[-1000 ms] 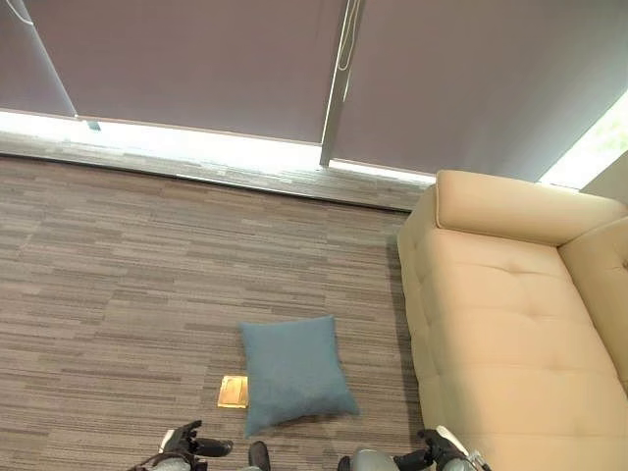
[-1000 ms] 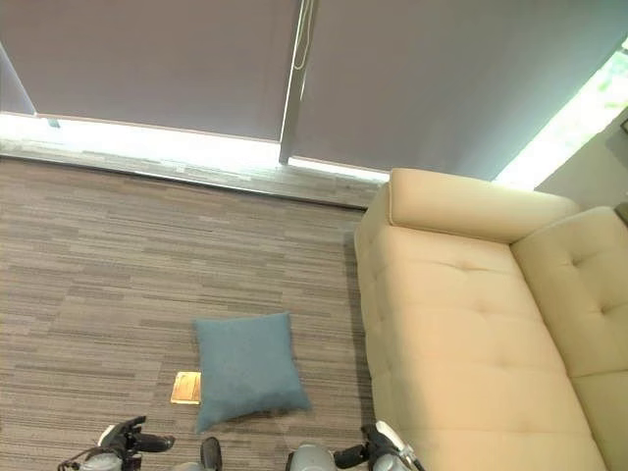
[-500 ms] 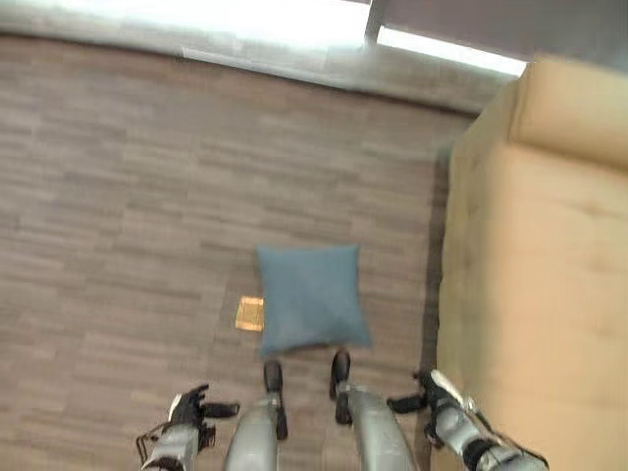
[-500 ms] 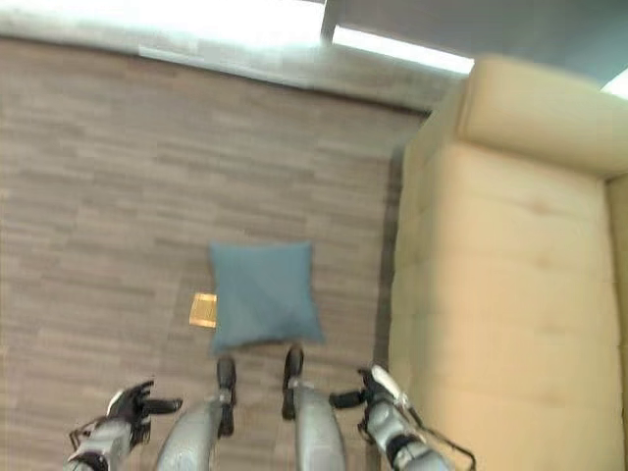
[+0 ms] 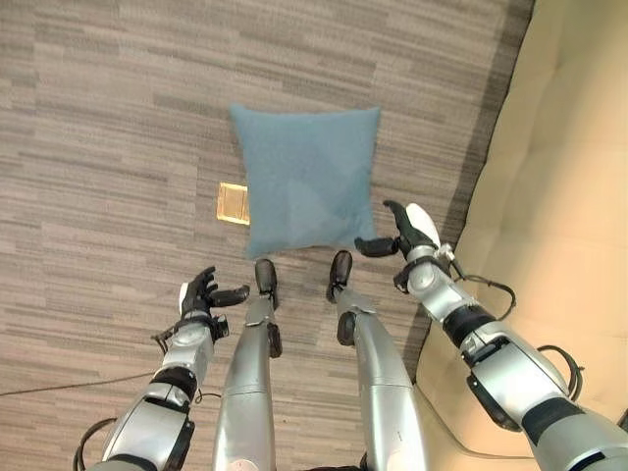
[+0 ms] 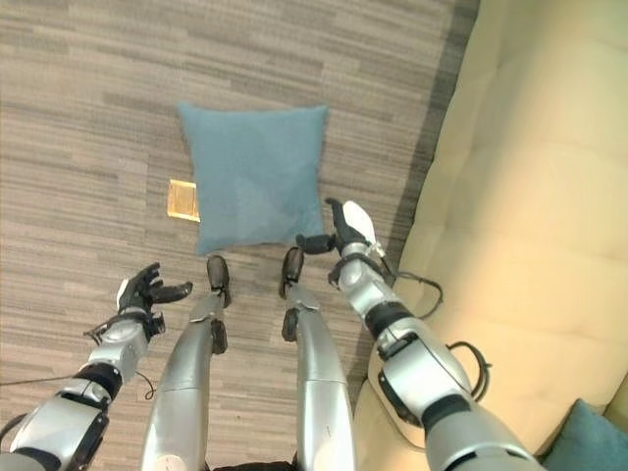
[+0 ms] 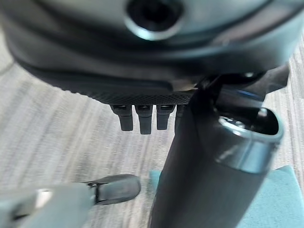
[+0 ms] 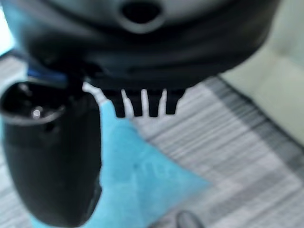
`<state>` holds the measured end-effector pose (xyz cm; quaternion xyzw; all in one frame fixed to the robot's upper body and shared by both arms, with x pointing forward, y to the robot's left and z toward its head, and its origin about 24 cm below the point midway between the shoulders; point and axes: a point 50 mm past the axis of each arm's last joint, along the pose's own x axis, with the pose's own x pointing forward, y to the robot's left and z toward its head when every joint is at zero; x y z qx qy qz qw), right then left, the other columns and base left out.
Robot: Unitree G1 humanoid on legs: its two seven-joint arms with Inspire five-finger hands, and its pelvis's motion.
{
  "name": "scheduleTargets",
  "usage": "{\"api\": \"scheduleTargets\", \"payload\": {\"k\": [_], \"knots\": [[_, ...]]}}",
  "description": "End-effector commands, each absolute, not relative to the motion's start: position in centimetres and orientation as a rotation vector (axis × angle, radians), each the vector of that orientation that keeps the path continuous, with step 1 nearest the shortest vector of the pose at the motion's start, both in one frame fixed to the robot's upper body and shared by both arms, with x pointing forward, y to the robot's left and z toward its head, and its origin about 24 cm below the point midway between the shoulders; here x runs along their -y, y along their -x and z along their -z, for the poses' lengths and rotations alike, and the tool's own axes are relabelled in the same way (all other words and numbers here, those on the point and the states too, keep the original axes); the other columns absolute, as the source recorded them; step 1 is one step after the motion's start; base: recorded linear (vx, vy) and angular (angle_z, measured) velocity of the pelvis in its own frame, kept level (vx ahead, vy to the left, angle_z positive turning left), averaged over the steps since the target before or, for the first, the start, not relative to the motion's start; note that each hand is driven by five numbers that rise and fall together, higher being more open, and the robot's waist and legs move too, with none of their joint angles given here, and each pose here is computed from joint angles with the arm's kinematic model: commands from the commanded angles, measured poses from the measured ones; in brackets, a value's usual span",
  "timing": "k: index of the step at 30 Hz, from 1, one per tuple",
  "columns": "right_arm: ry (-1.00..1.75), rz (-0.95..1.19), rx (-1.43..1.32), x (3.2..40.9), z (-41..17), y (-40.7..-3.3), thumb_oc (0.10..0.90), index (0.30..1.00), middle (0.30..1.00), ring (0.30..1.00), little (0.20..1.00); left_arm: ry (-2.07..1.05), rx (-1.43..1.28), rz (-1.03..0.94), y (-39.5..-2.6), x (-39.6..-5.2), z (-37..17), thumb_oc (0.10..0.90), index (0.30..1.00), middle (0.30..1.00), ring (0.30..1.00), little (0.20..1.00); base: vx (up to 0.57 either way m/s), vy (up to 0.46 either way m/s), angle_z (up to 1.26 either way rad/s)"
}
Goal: Pick up all the scattered cushions and arrange them neatly on the sofa.
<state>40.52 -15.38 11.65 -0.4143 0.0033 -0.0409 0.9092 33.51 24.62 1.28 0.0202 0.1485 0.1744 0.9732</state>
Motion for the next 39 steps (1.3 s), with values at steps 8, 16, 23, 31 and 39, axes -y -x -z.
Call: {"api": "scheduleTargets", "payload": {"k": [8, 16, 23, 31, 39], "knots": [[0.824, 0.26, 0.142, 17.4, -17.6, -41.8, 0.8, 0.9, 0.9, 0.9, 0.9, -0.037, 0.15, -0.341, -35.9, -24.6, -11.3, 0.8, 0.9, 0.9, 0.9, 0.9, 0.05, -0.08, 0.12], [0.818, 0.253, 0.211, 16.3, -19.6, -42.1, 0.8, 0.9, 0.9, 0.9, 0.9, -0.08, 0.184, -0.288, -35.7, -23.4, -11.8, 0.8, 0.9, 0.9, 0.9, 0.9, 0.05, -0.035, 0.09], [0.732, 0.221, 0.276, 13.9, -21.2, -42.3, 0.8, 0.9, 0.9, 0.9, 0.9, -0.092, 0.186, -0.243, -36.3, -21.7, -11.9, 0.8, 0.9, 0.9, 0.9, 0.9, 0.01, 0.004, 0.05], [0.516, 0.115, 0.458, 8.2, -24.6, -41.3, 0.4, 0.3, 0.3, 0.3, 0.3, -0.074, 0.204, -0.229, -36.4, -21.0, -12.3, 0.8, 0.9, 0.9, 0.9, 0.9, 0.0, 0.005, 0.03], [0.303, 0.165, 0.486, 9.2, -24.3, -40.5, 0.4, 0.3, 0.3, 0.3, 0.3, -0.039, 0.214, -0.287, -36.2, -21.5, -12.5, 0.8, 0.9, 0.9, 0.9, 0.9, -0.01, 0.001, 0.01]]}}
